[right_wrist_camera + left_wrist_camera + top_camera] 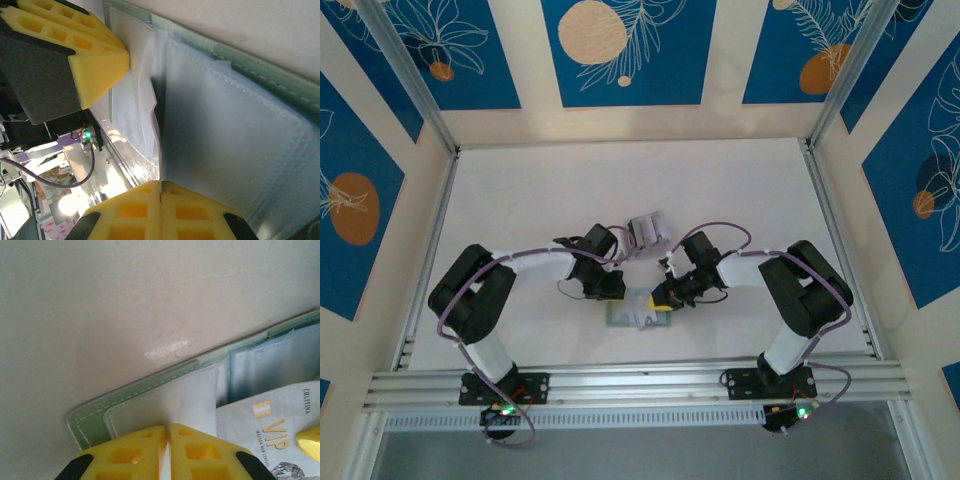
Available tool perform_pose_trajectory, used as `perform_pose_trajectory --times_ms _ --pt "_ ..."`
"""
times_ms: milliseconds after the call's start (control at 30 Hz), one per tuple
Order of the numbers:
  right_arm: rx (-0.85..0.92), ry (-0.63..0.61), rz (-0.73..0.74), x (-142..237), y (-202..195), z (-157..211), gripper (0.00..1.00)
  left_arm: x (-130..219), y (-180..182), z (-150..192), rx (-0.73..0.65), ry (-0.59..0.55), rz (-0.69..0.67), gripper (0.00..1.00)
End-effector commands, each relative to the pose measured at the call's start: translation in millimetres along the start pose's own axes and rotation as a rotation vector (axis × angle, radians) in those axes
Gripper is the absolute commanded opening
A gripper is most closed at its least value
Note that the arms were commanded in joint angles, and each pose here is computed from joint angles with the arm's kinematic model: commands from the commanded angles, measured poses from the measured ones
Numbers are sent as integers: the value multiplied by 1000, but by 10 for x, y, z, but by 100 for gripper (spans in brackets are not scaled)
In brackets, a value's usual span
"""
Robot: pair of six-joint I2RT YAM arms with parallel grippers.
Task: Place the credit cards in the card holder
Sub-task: Insert the credit card into the card slot.
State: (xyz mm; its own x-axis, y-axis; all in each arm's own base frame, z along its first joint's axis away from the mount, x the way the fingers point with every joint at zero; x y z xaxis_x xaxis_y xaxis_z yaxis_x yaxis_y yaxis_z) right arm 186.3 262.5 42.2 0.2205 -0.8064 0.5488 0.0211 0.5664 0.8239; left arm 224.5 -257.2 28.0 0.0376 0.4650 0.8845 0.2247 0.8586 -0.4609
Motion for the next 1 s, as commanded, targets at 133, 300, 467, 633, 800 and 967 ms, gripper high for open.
perform_pose_trajectory --times_ms 133,300,467,633,800,967 --pt "-16 13 -15 -45 24 -65 0 -106 322 250 58 84 -102 13" --pt "-15 -3 -19 -44 53 -152 0 -110 332 270 63 84 -101 13" --pt "-24 -24 -3 -46 29 -210 0 -113 344 295 65 87 -102 13" --pt "-41 -59 11 -53 -16 -254 0 -113 343 300 63 85 -100 13" --pt "-49 -103 38 -44 -81 -283 0 -122 351 315 66 88 -98 13" --pt "-57 -138 56 -36 -116 -310 0 -130 358 334 68 93 -97 13"
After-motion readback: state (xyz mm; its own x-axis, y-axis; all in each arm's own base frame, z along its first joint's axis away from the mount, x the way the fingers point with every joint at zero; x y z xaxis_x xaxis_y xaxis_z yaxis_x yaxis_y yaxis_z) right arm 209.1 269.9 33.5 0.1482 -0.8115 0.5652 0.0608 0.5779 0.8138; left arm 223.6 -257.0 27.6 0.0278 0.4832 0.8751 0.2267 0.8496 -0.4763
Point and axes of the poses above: each hand's point on the last joint's axis, 136 mm out from that joint toward the fingers, its own x axis back along the fingers, its own y axis along the line the jaws close on, z = x × y, the point moved 1 cm from there along x, back along the fingers, and after that the axes turned 3 degrees about -x, right-handed, at the moved point
